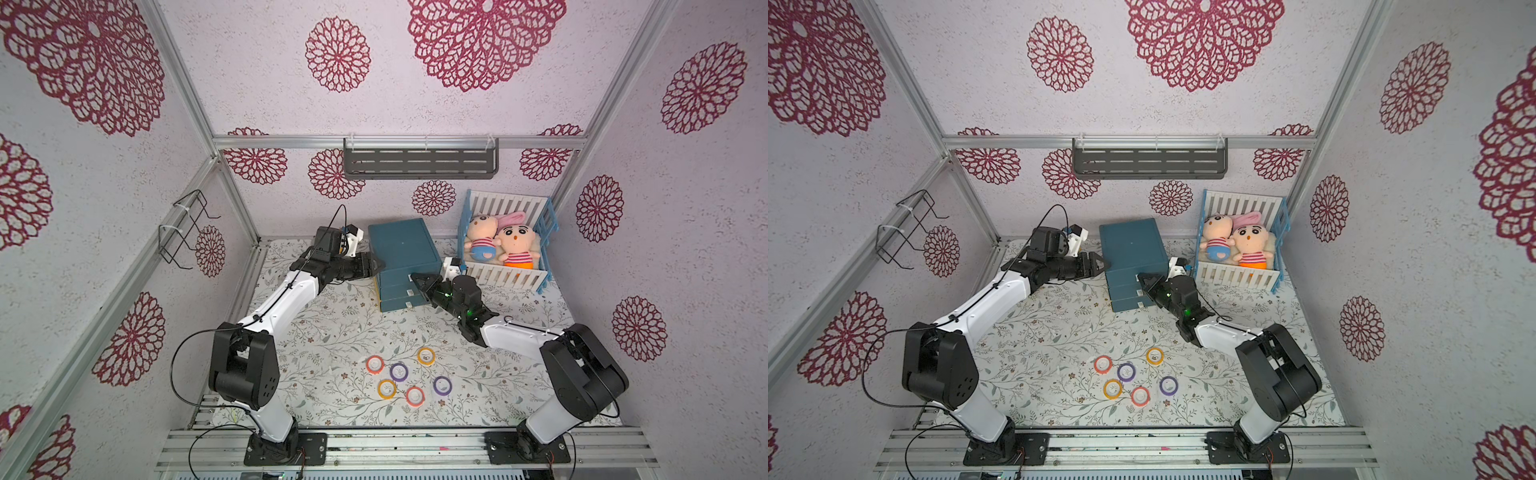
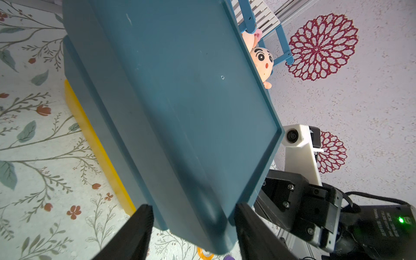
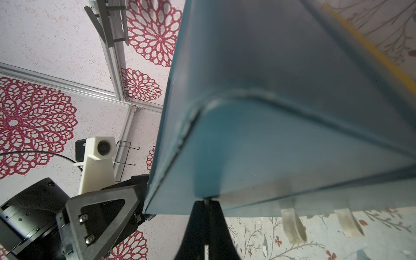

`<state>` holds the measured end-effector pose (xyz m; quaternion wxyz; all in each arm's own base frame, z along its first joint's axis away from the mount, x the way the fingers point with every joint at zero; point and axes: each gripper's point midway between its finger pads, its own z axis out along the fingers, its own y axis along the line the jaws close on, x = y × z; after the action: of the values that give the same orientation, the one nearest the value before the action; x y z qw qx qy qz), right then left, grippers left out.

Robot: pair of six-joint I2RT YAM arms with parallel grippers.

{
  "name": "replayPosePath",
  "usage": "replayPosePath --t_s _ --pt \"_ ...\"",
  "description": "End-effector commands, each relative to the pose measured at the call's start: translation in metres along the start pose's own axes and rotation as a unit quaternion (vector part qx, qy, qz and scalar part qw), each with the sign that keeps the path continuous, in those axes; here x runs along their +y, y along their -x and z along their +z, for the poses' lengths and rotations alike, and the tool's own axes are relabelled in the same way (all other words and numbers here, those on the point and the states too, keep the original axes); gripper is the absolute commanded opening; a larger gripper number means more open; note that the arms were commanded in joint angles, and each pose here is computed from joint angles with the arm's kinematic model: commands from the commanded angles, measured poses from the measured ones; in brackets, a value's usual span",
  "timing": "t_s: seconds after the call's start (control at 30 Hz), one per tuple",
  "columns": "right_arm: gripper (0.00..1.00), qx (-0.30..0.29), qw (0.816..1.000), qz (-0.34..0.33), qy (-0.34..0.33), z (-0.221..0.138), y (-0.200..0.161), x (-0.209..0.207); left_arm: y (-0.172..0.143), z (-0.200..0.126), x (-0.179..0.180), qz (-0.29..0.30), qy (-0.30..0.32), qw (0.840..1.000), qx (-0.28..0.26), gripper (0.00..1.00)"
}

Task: Place the transparent tape into the drawer according to color
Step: Open the drawer in the storage box.

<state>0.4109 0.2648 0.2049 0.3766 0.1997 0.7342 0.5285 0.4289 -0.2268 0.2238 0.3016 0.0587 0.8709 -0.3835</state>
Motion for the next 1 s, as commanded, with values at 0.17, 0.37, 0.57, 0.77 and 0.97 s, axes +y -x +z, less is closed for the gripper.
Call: replayPosePath --t_s 0.17,0.37,0.57,0.77,0.97 --pt "0.0 -0.006 1.0 -0.003 0.022 -0.012 0.003 0.008 0.0 0.002 -0.008 0.011 -0.011 1.0 0.0 0.65" --pt "0.0 -0.003 1.0 -0.013 0.019 -0.024 0.001 0.012 0.0 0.003 -0.009 0.012 -0.01 1.0 0.0 0.65" --pt "0.0 0.005 1.0 -0.015 0.014 -0.038 -0.007 0.012 0.001 0.003 -0.008 0.012 -0.008 1.0 0.0 0.64" --pt "0.0 0.021 1.0 -0.015 0.009 -0.054 -0.021 0.009 0.0 0.002 -0.008 0.013 -0.006 1.0 0.001 0.64" --pt "0.0 0.023 1.0 -0.02 0.002 -0.07 -0.029 0.011 0.0 0.002 -0.008 0.014 -0.004 1.0 0.002 0.63"
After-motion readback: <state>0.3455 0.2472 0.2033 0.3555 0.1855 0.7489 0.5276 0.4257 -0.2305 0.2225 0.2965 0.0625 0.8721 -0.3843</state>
